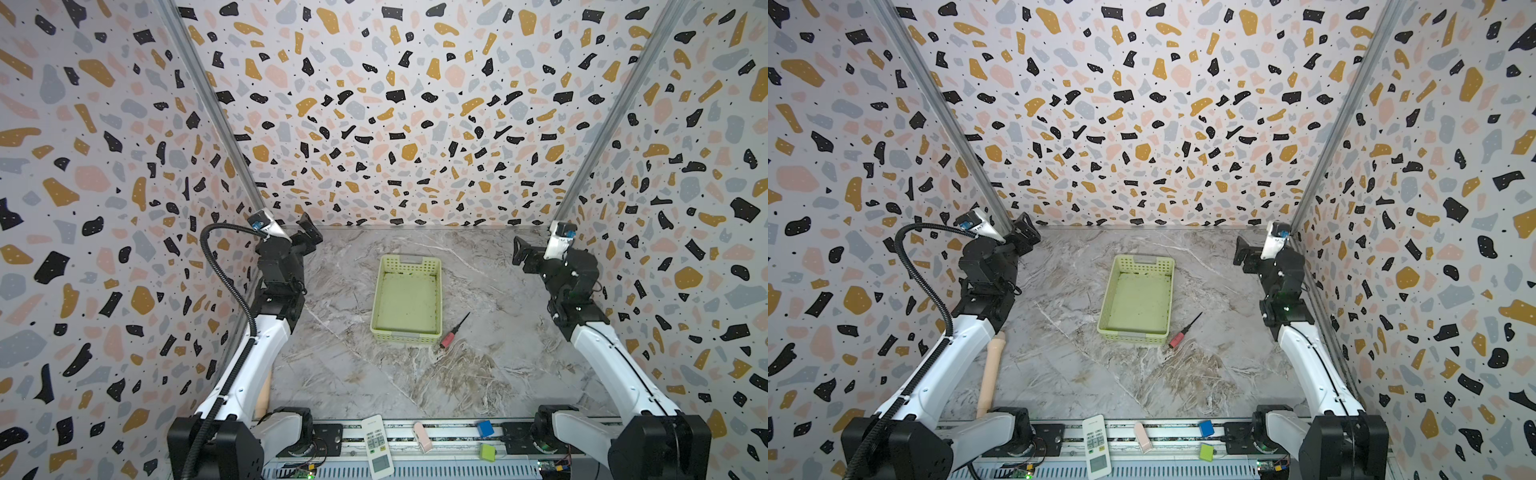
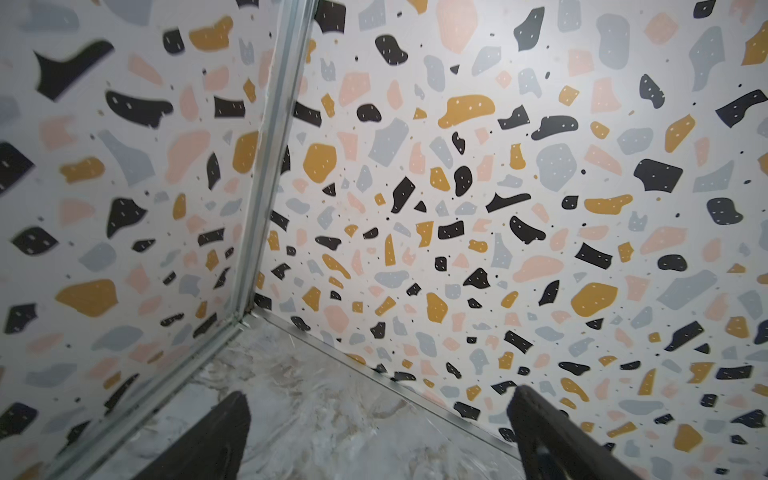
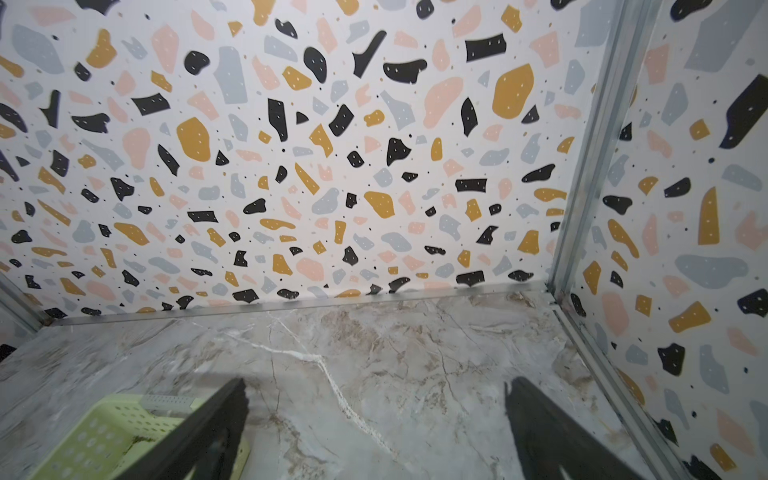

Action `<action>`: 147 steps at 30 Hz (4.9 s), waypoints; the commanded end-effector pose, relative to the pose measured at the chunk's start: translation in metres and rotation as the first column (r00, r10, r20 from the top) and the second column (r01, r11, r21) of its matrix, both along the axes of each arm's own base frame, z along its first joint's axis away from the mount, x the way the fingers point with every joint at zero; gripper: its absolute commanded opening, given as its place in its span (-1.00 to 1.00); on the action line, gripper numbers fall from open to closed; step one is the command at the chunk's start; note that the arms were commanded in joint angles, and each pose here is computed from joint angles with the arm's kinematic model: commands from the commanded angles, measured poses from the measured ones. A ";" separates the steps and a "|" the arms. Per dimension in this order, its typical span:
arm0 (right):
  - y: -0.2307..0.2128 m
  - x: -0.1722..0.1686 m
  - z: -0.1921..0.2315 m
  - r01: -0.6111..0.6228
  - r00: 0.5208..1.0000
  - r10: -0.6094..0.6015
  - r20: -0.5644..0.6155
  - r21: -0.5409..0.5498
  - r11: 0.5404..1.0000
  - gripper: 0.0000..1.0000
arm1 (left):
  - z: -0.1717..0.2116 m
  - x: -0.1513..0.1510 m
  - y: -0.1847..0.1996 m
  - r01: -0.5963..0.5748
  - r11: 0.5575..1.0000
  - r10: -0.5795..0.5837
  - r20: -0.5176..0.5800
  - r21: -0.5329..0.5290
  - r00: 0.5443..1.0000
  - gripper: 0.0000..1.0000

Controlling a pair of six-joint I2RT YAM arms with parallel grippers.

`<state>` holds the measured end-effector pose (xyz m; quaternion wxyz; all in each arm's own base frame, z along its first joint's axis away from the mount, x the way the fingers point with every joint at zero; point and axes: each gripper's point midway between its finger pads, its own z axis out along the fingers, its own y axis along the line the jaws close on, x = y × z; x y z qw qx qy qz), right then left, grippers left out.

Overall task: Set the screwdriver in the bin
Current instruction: 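Raise both arms from rest and swing the right gripper toward the screwdriver, then lower the open right gripper over the red screwdriver handle, then close the right gripper on the red screwdriver handle, then lift the screwdriver with the right gripper and carry it over the basket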

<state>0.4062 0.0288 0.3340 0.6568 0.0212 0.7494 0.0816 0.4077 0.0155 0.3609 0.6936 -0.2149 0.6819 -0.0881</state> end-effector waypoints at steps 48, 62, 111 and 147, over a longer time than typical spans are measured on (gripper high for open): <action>0.150 -0.147 -0.267 0.469 0.300 -0.018 -0.954 0.131 0.873 0.70 | -0.034 0.014 -0.022 0.153 0.988 -0.148 -0.126 0.032 0.981 0.99; 0.171 -0.154 -0.286 0.452 0.253 0.042 -0.967 0.157 0.878 0.50 | -0.039 0.016 -0.022 0.152 0.988 -0.147 -0.142 0.029 0.979 0.99; 0.185 -0.146 -0.309 0.435 0.197 0.039 -0.980 0.123 0.892 -0.48 | -0.037 0.014 -0.014 0.131 0.991 -0.125 -0.139 0.029 0.982 0.99; 0.149 -0.119 -0.243 0.388 0.418 -0.112 -0.902 0.066 0.919 -0.57 | -0.041 0.015 -0.013 0.128 0.991 -0.122 -0.152 0.027 0.981 0.99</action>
